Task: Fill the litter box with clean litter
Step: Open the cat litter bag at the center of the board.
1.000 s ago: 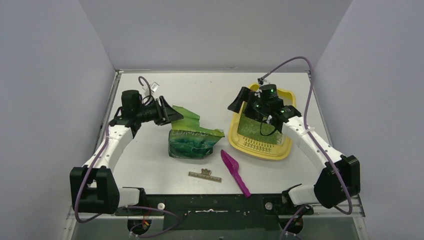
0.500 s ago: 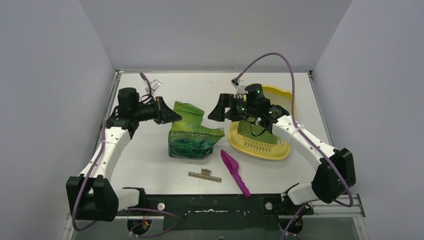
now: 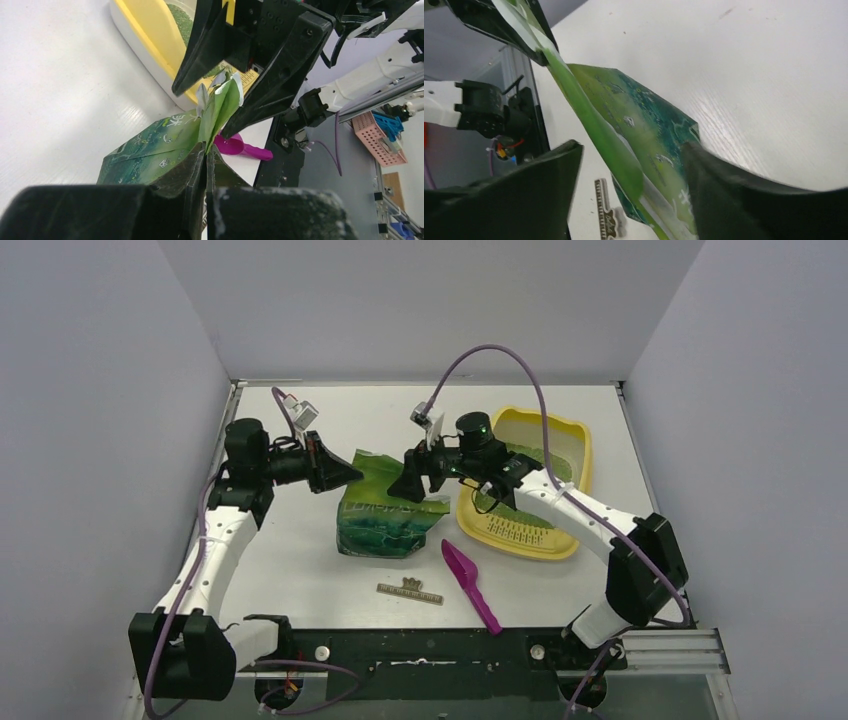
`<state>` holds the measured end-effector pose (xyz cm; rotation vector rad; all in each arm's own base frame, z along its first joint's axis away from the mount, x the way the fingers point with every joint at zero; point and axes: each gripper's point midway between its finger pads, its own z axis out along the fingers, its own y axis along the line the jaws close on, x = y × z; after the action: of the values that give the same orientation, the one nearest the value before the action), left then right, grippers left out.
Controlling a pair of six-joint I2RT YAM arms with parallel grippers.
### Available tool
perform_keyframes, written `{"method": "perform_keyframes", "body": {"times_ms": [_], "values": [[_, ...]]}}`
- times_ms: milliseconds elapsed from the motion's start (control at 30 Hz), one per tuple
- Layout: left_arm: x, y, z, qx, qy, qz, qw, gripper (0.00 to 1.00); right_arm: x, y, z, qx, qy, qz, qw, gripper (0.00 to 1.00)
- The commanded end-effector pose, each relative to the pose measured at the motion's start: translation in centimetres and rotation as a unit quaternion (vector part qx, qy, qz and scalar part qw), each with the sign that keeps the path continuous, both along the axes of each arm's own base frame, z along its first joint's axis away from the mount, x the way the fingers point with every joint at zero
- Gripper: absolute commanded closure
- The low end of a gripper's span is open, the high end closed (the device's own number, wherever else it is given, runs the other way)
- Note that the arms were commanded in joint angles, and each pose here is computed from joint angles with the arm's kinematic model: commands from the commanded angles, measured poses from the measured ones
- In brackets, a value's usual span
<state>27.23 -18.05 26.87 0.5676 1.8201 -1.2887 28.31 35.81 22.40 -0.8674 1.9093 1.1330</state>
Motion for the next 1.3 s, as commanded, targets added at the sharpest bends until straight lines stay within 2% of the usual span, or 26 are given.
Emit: {"method": "perform_keyframes", "body": {"times_ms": [0,100,133,200,300,400,500,567,633,667,733,767,833,867,933,967,1133,1200,1267], "values": [[-0.5,-0.4,3.2,-0.016,-0.059,-0.05,0.997,1.0,-0.2,1.6,4.5,0.023,-0.12,0.071,0.99,0.48],[-0.5,-0.2,3.1,-0.009,-0.064,-0.044,0.997,1.0,-0.6,1.1,6.3,0.028,-0.179,0.088,0.979,0.86],[-0.2,0.0,2.7,0.0,-0.065,-0.032,0.997,0.97,-0.5,0.9,6.9,0.024,-0.202,0.089,0.975,1.0],[0.2,0.5,2.0,0.027,-0.068,-0.009,0.997,0.76,0.1,0.5,7.6,0.013,-0.222,0.067,0.973,1.0],[0.2,0.9,1.3,0.054,-0.084,-0.011,0.995,0.62,0.4,0.6,8.7,0.0,-0.251,0.055,0.966,1.0],[0.2,0.8,0.3,0.078,-0.11,-0.027,0.99,0.56,-0.1,1.4,10.2,-0.037,-0.315,0.055,0.947,1.0],[0.3,0.9,-0.9,0.101,-0.116,-0.03,0.988,0.54,-0.6,1.9,11.5,-0.044,-0.339,0.041,0.939,1.0],[0.0,0.9,-1.2,0.111,-0.118,-0.029,0.986,0.56,-1.1,2.2,11.6,-0.05,-0.347,0.037,0.936,1.0],[0.1,1.2,-1.6,0.131,-0.126,-0.009,0.983,0.65,-1.8,2.5,11.6,-0.055,-0.355,0.034,0.932,1.0],[0.2,1.3,-2.0,0.141,-0.131,0.001,0.981,0.71,-2.0,2.5,11.6,-0.053,-0.354,0.024,0.934,1.0],[0.2,1.4,-2.7,0.154,-0.152,0.009,0.976,0.93,-1.5,2.2,12.2,-0.047,-0.339,-0.033,0.939,1.0],[0.3,1.5,-3.1,0.166,-0.158,0.019,0.973,0.97,-1.4,2.0,12.5,-0.043,-0.332,-0.055,0.941,1.0],[0.1,1.6,-3.7,0.189,-0.173,0.025,0.966,0.98,-1.7,1.8,13.7,-0.027,-0.328,-0.085,0.94,1.0],[0.1,1.5,-3.6,0.194,-0.184,0.024,0.963,0.94,-1.9,1.8,14.2,-0.013,-0.324,-0.093,0.941,1.0],[-0.1,1.3,-3.1,0.19,-0.201,0.02,0.961,0.78,-2.1,1.8,14.9,0.008,-0.309,-0.103,0.945,1.0],[-0.3,1.0,-2.9,0.183,-0.204,0.013,0.962,0.75,-2.2,1.9,15.1,0.009,-0.306,-0.104,0.946,1.0],[-2.1,0.0,-3.1,0.156,-0.194,-0.034,0.968,0.67,-1.7,1.8,15.0,-0.015,-0.293,-0.112,0.949,1.0],[-2.2,-0.1,-3.6,0.166,-0.187,-0.039,0.967,0.77,-1.6,1.8,14.6,-0.019,-0.294,-0.11,0.949,1.0],[-1.4,0.6,-4.4,0.192,-0.181,-0.016,0.965,0.96,-2.1,1.9,14.8,-0.009,-0.291,-0.094,0.952,1.0]]}}
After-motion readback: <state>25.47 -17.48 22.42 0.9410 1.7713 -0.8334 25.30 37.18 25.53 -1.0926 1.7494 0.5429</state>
